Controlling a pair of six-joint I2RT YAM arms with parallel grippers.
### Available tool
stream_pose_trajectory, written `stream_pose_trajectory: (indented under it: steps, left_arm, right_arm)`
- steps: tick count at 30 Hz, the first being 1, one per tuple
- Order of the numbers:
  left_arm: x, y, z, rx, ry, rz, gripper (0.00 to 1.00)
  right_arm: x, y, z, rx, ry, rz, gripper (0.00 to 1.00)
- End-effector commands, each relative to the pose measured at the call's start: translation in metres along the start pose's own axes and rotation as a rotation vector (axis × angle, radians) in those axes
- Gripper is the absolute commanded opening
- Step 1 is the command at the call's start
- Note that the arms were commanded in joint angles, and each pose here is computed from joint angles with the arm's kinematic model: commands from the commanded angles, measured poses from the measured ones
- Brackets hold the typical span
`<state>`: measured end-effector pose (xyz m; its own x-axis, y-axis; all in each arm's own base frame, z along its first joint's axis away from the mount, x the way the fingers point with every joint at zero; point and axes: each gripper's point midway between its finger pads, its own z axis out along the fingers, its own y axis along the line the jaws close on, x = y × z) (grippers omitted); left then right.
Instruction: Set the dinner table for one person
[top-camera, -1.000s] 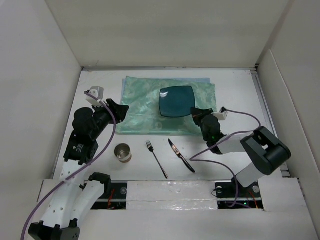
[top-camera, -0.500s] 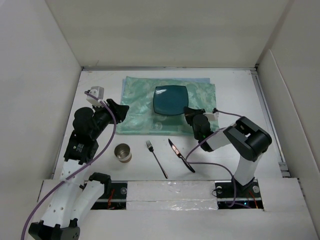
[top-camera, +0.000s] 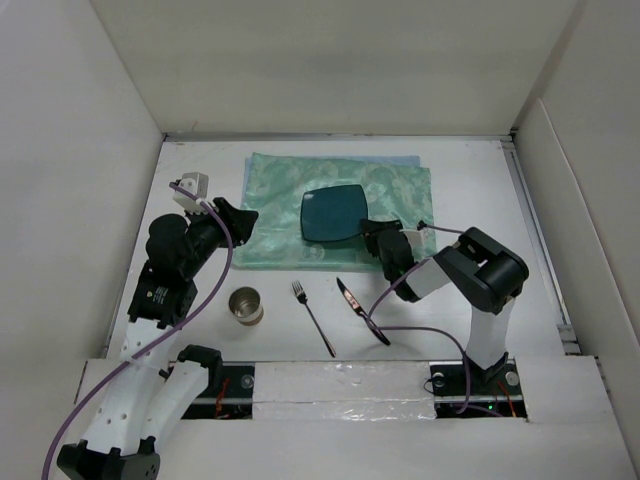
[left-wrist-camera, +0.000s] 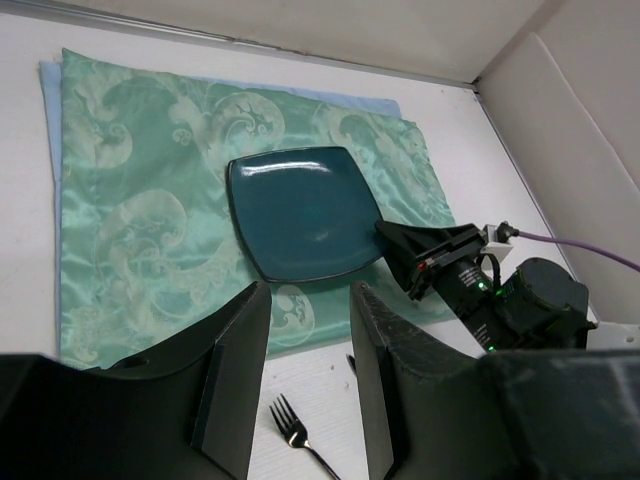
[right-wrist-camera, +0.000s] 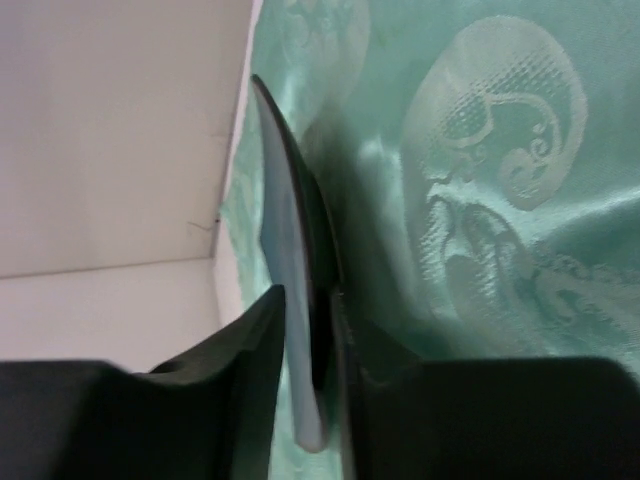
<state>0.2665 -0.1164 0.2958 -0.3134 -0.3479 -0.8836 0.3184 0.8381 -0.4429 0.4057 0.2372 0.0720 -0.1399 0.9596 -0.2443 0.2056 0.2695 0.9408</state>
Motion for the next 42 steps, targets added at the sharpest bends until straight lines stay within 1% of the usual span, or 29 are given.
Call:
stream_pose_trajectory:
  steps: [1, 2, 3, 6, 10, 11, 15, 20, 22, 25, 26, 27, 28, 29, 30, 31, 32, 33, 34, 35, 36, 37, 38, 39, 40, 41, 42]
  left_arm:
    - [-0.007, 0.0, -0.001, 0.005, -0.028, 0.019, 0.35]
    - [-0.007, 0.0, -0.001, 0.002, -0.03, 0.02, 0.35]
    - [-0.006, 0.001, -0.001, -0.002, -0.028, 0.02, 0.35]
    - [-0.008, 0.001, -0.002, -0.003, -0.034, 0.021, 0.35]
    - [-0.009, 0.001, -0.002, -0.008, -0.037, 0.021, 0.35]
    - [-0.009, 0.001, -0.002, -0.008, -0.036, 0.021, 0.35]
    - [-0.01, 0.002, -0.003, -0.013, -0.043, 0.021, 0.35]
    - [-0.01, 0.003, -0.002, -0.02, -0.04, 0.02, 0.35]
    - [-0.01, 0.003, -0.002, -0.022, -0.042, 0.02, 0.35]
    - [-0.013, 0.005, -0.004, -0.038, -0.053, 0.021, 0.35]
    - [-0.013, 0.007, -0.004, -0.045, -0.056, 0.022, 0.35]
    - [-0.016, 0.008, -0.006, -0.053, -0.066, 0.023, 0.35]
    - [-0.018, 0.008, -0.007, -0.061, -0.075, 0.024, 0.34]
    - [-0.018, 0.01, -0.009, -0.073, -0.082, 0.021, 0.34]
    - [-0.025, 0.014, -0.014, -0.102, -0.114, 0.022, 0.33]
    - [-0.028, 0.015, -0.017, -0.115, -0.134, 0.016, 0.27]
    - [-0.031, 0.016, -0.02, -0.127, -0.152, 0.012, 0.23]
    - [-0.04, 0.019, -0.028, -0.154, -0.198, 0.01, 0.18]
    - [-0.043, 0.021, -0.032, -0.171, -0.218, 0.002, 0.07]
    - [-0.047, 0.025, -0.037, -0.199, -0.244, -0.004, 0.05]
    - [-0.055, 0.029, -0.045, -0.228, -0.29, -0.009, 0.03]
    - [-0.059, 0.033, -0.051, -0.253, -0.317, -0.017, 0.03]
    - [-0.061, 0.036, -0.055, -0.274, -0.334, -0.033, 0.03]
    - [-0.068, 0.041, -0.065, -0.312, -0.382, -0.046, 0.04]
    - [-0.072, 0.047, -0.074, -0.353, -0.421, -0.065, 0.08]
    - [-0.072, 0.047, -0.074, -0.353, -0.421, -0.069, 0.11]
    - [-0.077, 0.052, -0.083, -0.386, -0.462, -0.08, 0.14]
  right_arm:
    - [-0.013, 0.066, -0.004, -0.169, -0.026, 0.155, 0.33]
    - [-0.01, 0.064, -0.004, -0.164, -0.015, 0.149, 0.35]
    - [-0.01, 0.064, -0.004, -0.162, -0.012, 0.149, 0.41]
    - [-0.005, 0.056, -0.004, -0.135, 0.009, 0.133, 0.5]
    - [-0.001, 0.039, -0.01, -0.077, 0.029, 0.11, 0.59]
    - [-0.003, 0.041, -0.013, -0.076, 0.026, 0.109, 0.61]
    - [-0.004, 0.025, -0.02, 0.007, 0.04, 0.045, 0.69]
    - [-0.012, 0.015, -0.029, 0.077, 0.032, -0.011, 0.73]
    - [-0.023, 0.012, -0.031, 0.1, 0.015, -0.033, 0.76]
    - [-0.035, 0.003, -0.037, 0.155, 0.016, -0.114, 0.76]
    - [-0.037, 0.006, -0.038, 0.144, 0.016, -0.133, 0.76]
    - [-0.038, 0.002, -0.041, 0.163, 0.023, -0.171, 0.75]
    - [-0.04, 0.008, -0.044, 0.15, 0.032, -0.237, 0.72]
    - [-0.04, 0.007, -0.047, 0.152, 0.049, -0.301, 0.65]
    - [-0.038, 0.017, -0.05, 0.116, 0.075, -0.359, 0.35]
    - [-0.027, 0.035, -0.054, 0.025, 0.162, -0.522, 0.21]
    - [-0.023, 0.058, -0.06, -0.059, 0.201, -0.598, 0.08]
    - [-0.011, 0.067, -0.067, -0.101, 0.276, -0.687, 0.0]
    - [0.01, 0.1, -0.079, -0.243, 0.386, -0.818, 0.0]
    - [0.033, 0.118, -0.099, -0.325, 0.462, -0.896, 0.0]
    - [0.048, 0.11, -0.115, -0.313, 0.555, -0.99, 0.0]
    - [0.06, 0.116, -0.127, -0.364, 0.595, -1.104, 0.0]
    - [0.084, 0.136, -0.152, -0.431, 0.653, -1.159, 0.0]
    - [0.097, 0.13, -0.161, -0.426, 0.699, -1.206, 0.0]
    - [0.118, 0.135, -0.175, -0.464, 0.746, -1.241, 0.09]
    - [0.118, 0.145, -0.177, -0.484, 0.746, -1.246, 0.09]
    - [0.141, 0.137, -0.186, -0.501, 0.807, -1.278, 0.27]
